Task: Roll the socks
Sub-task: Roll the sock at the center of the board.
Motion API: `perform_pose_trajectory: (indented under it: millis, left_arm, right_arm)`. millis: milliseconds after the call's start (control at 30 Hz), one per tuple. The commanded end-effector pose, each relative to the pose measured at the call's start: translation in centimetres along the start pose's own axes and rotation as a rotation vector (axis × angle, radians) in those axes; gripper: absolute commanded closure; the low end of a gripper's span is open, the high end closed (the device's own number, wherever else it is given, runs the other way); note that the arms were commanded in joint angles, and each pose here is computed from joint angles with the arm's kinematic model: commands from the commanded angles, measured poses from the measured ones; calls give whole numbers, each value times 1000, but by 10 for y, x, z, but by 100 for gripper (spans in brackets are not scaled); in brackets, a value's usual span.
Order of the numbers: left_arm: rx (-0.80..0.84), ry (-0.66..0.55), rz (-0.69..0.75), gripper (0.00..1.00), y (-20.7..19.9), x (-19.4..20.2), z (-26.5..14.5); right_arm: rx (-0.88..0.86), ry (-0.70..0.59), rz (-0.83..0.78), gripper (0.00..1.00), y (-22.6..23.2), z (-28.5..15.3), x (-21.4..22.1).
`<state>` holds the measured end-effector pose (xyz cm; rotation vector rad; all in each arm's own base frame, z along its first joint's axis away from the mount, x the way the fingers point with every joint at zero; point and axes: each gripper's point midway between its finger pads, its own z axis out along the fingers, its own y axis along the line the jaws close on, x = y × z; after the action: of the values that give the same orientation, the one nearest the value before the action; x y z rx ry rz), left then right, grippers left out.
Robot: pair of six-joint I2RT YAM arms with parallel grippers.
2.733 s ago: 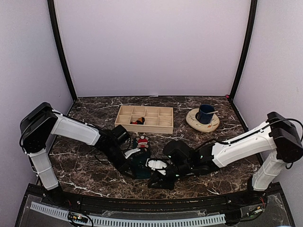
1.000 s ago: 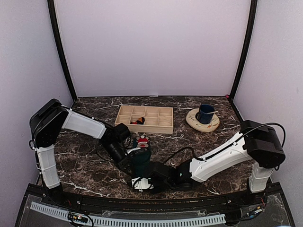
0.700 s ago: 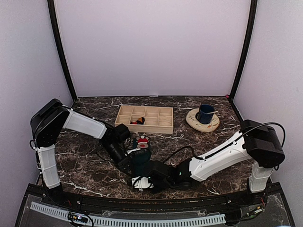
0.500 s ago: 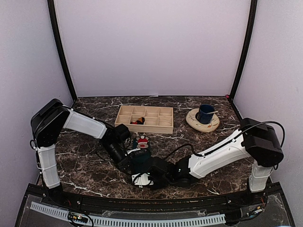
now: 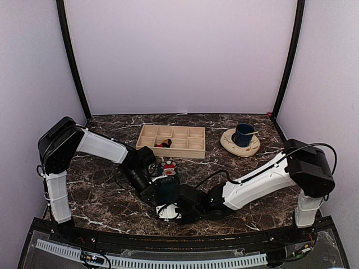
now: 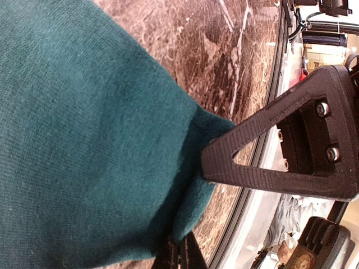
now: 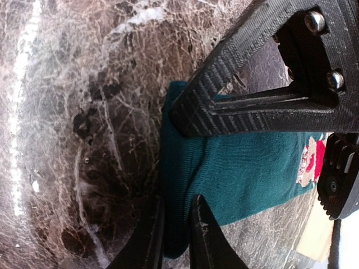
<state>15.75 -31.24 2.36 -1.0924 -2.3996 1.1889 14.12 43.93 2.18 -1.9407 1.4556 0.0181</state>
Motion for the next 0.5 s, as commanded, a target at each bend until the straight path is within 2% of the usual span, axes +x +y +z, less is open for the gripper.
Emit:
perform_pose_trajectory:
  millis: [0, 200, 367, 467]
  left_arm:
    - [29, 8, -4, 100, -4, 0, -2]
    - [16, 10, -9, 99, -2, 1, -2]
    - [-6, -8, -10, 88, -1, -3, -5]
    - [-39, -33, -11, 80, 1, -8, -10]
  right_arm:
    - [-107, 124, 18, 86, 28, 14, 41]
    - [-162, 147, 90, 93, 26, 18, 49]
    - [-216, 161, 143, 100, 29, 19, 53]
    - [-233, 153, 179, 100, 29, 17, 52]
